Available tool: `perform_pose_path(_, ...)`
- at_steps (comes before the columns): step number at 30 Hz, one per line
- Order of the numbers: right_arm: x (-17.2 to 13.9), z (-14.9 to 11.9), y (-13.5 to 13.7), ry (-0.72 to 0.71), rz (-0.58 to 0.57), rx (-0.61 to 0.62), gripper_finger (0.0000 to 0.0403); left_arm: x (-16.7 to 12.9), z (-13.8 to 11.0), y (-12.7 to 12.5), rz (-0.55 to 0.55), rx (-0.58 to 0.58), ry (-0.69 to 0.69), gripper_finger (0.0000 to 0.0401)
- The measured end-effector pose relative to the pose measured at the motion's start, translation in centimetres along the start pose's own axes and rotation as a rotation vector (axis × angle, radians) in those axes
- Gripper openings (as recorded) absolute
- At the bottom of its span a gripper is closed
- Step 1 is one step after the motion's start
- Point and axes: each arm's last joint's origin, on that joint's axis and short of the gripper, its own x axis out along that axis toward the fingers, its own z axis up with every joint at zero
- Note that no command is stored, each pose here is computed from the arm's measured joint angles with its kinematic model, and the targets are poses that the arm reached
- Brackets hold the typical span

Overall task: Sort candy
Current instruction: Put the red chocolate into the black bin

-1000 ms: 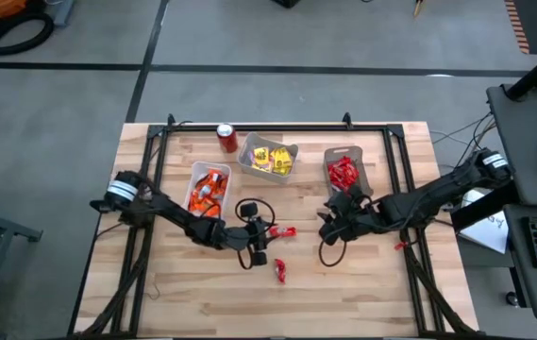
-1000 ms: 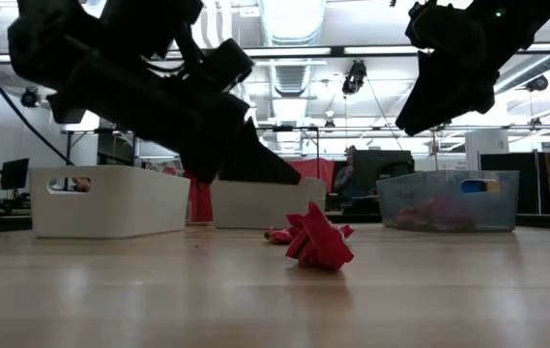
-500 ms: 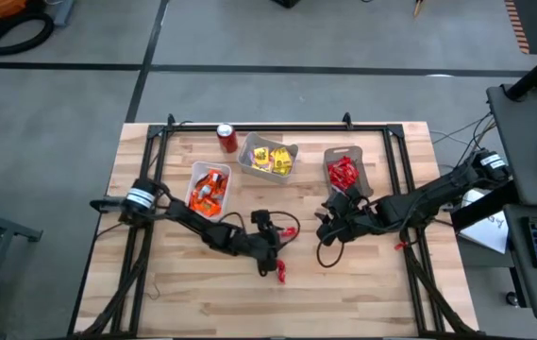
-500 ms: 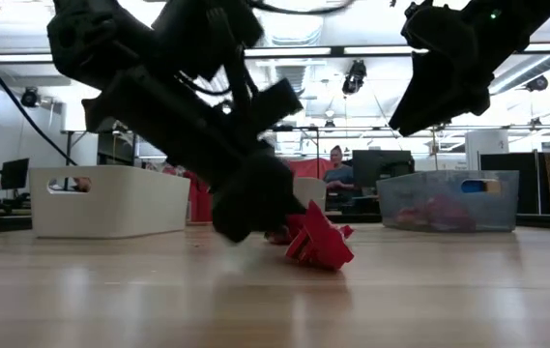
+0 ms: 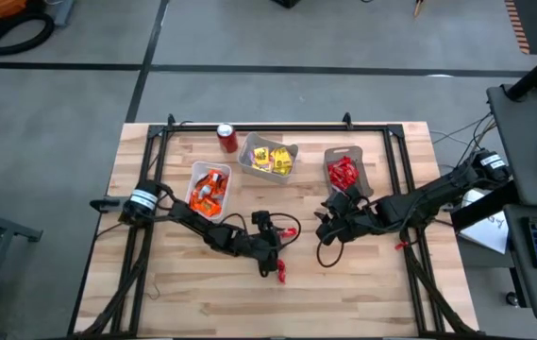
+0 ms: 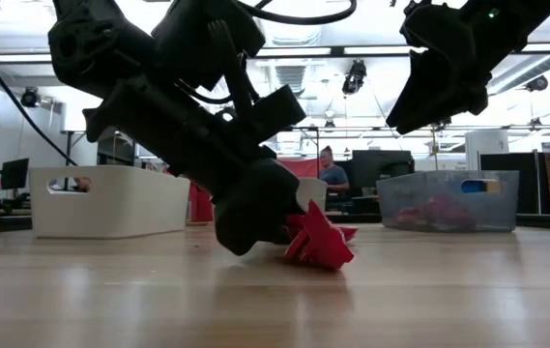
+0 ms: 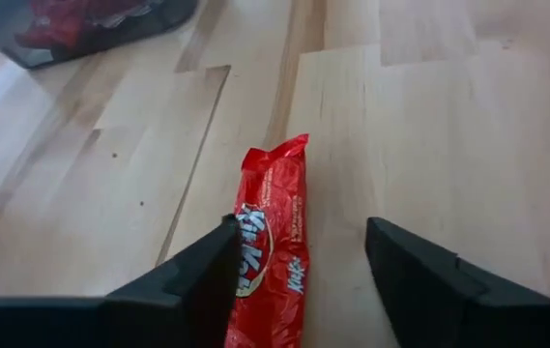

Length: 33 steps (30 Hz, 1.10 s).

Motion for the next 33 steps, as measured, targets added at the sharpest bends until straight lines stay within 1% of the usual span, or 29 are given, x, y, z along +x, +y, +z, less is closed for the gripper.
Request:
perform_pose_path(10,0.1,0.0,0.1,-0.001,0.002,0.002,0.0164,0.1,-0.1,0.1,0.014,0.012,0.004,0.0086)
perform_pose_path(15,0.1,0.0,0.1,-0.002,0.002,-0.011,0.0164,0.1,-0.1,0.1,0.018,0.024,-0.002,0.0039)
perform_pose_path(20,0.0,0.2,0.3,-0.033,0.008,-0.051,0.0164,-0.6,0.6,0.4,-0.004,0.064,-0.009,0.0014)
perform_pose_path(23,-0.2,0.3,0.7,-0.064,0.036,-0.103,0.0164,-1.4,1.8,1.0,-0.004,0.089,-0.040,0.0009)
perform_pose_path(26,-0.3,0.2,1.5,-0.096,0.080,-0.153,0.0164,-2.6,3.7,1.9,-0.026,0.074,-0.104,0.0008)
perform_pose_path(30,-0.2,-0.3,3.0,-0.133,0.135,-0.223,0.0164,-3.8,4.6,2.9,-0.107,0.051,-0.135,0.0007)
perform_pose_path(33,0.3,-0.8,4.3,-0.172,0.176,-0.279,0.0164,-4.7,5.4,3.3,-0.138,0.021,-0.178,0.0007)
